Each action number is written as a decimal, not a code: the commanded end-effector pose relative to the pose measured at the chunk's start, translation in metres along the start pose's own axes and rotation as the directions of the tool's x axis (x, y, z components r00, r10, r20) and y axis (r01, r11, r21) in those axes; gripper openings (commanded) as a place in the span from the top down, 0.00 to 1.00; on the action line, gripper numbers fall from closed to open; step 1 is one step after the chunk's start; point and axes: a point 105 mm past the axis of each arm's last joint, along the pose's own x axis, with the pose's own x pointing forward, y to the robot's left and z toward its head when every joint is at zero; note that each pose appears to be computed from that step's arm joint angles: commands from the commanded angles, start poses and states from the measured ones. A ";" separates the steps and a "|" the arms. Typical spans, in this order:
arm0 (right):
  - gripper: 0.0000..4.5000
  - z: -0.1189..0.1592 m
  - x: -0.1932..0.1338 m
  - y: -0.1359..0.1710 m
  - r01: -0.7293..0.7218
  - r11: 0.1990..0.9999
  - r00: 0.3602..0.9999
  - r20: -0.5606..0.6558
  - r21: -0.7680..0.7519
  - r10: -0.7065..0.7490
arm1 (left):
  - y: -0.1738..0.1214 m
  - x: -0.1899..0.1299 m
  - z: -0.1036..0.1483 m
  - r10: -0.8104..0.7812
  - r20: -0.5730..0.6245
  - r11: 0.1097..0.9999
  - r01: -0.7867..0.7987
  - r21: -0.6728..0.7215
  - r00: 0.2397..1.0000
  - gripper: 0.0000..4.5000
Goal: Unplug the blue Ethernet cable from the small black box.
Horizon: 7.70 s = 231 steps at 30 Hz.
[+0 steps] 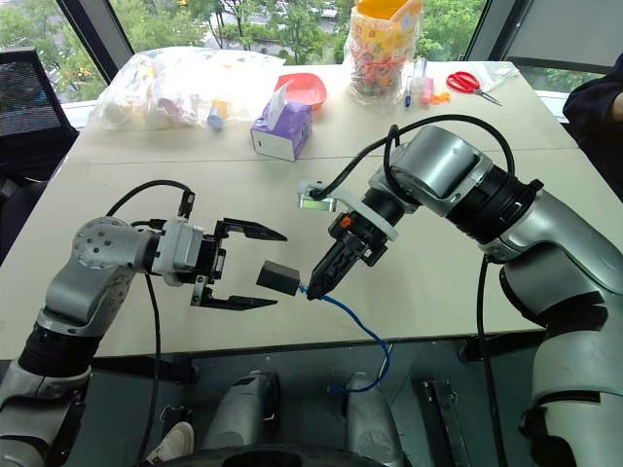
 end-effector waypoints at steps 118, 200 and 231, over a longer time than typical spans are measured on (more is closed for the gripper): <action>0.65 0.054 -0.047 0.011 0.466 0.872 0.642 0.735 -0.148 -0.219 | 0.056 -0.046 0.009 0.223 0.119 0.781 -0.105 -0.616 0.967 0.89; 0.31 -0.027 -0.180 -0.171 0.907 -0.032 -0.225 0.418 0.421 -0.880 | 0.080 0.005 -0.062 0.409 -0.042 0.913 -0.409 0.002 0.912 0.89; 0.00 -0.021 -0.145 -0.083 0.720 0.249 -0.216 0.550 0.648 -0.807 | 0.117 0.022 -0.129 0.605 -0.190 0.756 -0.633 -0.167 0.773 0.01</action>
